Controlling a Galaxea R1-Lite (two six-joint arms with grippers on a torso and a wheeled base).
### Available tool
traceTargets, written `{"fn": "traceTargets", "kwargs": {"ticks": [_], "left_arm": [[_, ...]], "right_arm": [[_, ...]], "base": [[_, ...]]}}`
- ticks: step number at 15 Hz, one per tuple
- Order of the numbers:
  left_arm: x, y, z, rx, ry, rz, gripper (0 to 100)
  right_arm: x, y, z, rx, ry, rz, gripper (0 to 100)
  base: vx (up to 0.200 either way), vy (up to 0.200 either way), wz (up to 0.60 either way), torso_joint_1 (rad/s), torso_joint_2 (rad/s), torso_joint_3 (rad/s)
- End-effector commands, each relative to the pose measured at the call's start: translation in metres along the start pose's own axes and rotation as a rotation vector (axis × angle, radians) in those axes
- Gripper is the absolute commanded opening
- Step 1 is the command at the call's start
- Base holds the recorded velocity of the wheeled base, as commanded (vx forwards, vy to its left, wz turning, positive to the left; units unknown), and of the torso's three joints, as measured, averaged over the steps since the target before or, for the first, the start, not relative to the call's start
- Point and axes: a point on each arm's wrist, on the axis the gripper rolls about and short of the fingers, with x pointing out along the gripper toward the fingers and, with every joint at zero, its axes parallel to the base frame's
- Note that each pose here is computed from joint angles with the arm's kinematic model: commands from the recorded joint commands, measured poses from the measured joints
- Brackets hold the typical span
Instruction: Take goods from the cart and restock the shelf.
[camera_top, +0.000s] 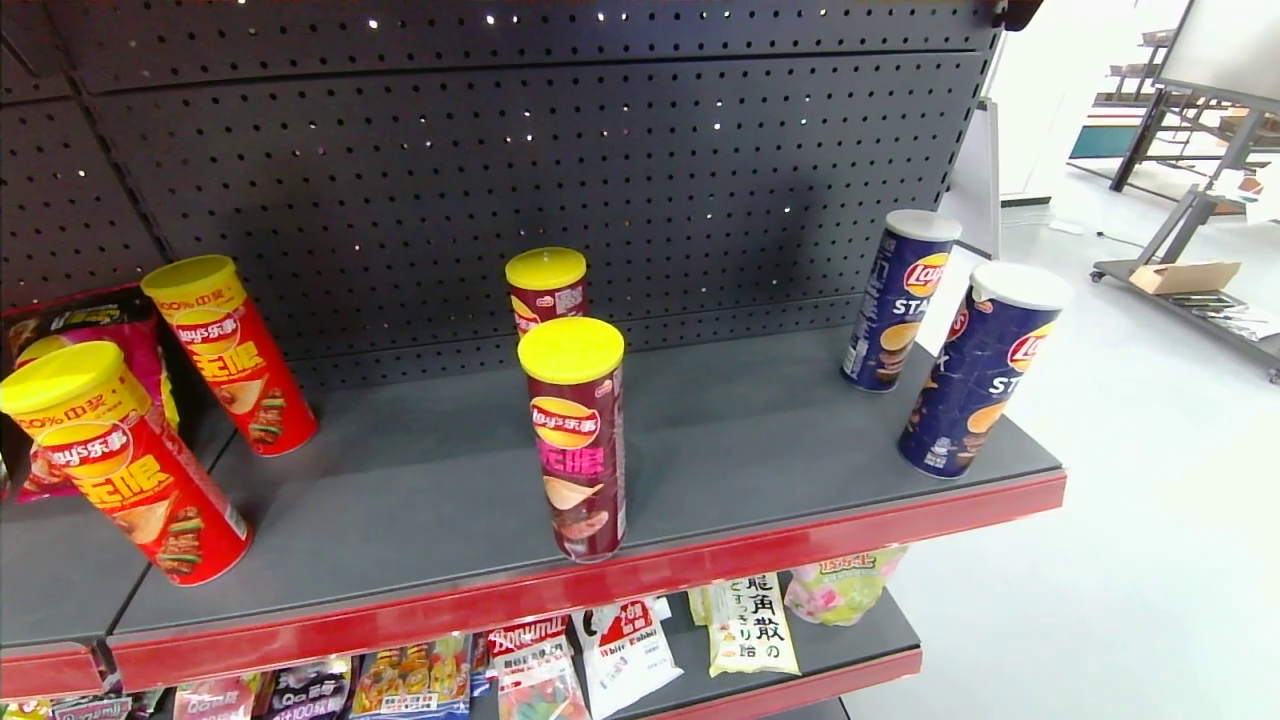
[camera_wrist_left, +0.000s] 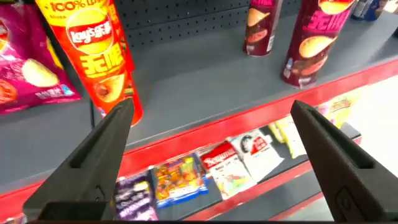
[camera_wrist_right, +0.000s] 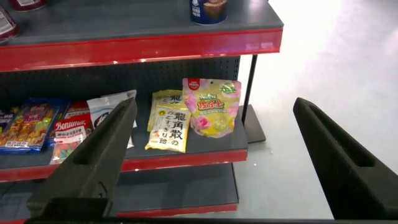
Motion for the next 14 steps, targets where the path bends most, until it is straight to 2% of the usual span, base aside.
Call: {"fn": "traceTargets", "kwargs": {"ticks": [1,4,5,8,9,10,11,14], "left_arm": [[-0.002,0.000,-0.003,0.014,-0.009,-0.001,100],[-0.003,-0.001,-0.013,0.020,-0.007,-0.003,100],[-0.004,-0.001,-0.018,0.020,-0.006,-0.007,100],[-0.008,-0.002,-0.049,0.015,-0.022,0.001,100],[-0.007,-0.002,-0.051,-0.005,-0.021,0.002,100],[-0.005,-0.002,-0.058,-0.017,0.004,-0.001,100],[0.000,-0.003,-0.072,-0.015,0.051,0.005,100],[0.002,-0.002,-0.076,-0.025,0.040,0.028,100]], "right_arm": [[0.000,0.000,0.000,0.000,0.001,0.000,100],[0.000,0.000,0.000,0.000,0.001,0.001,100],[0.000,0.000,0.000,0.000,0.001,0.001,100],[0.000,0.000,0.000,0.000,0.001,0.003,100],[0.000,0.000,0.000,0.000,0.003,0.003,100],[0.000,0.000,0.000,0.000,0.001,0.003,100],[0.000,0.000,0.000,0.000,0.001,0.004,100],[0.000,0.000,0.000,0.000,0.001,0.006,100]], "base": [[0.000,0.000,0.60,-0.007,0.00,0.002],[0.000,0.000,0.60,0.001,0.00,0.001],[0.000,0.000,0.00,0.000,0.00,0.000],[0.000,0.000,0.00,0.000,0.00,0.000],[0.000,0.000,0.00,0.000,0.00,0.000],[0.000,0.000,0.00,0.000,0.00,0.000],[0.000,0.000,0.00,0.000,0.00,0.000],[0.000,0.000,0.00,0.000,0.00,0.000]]}}
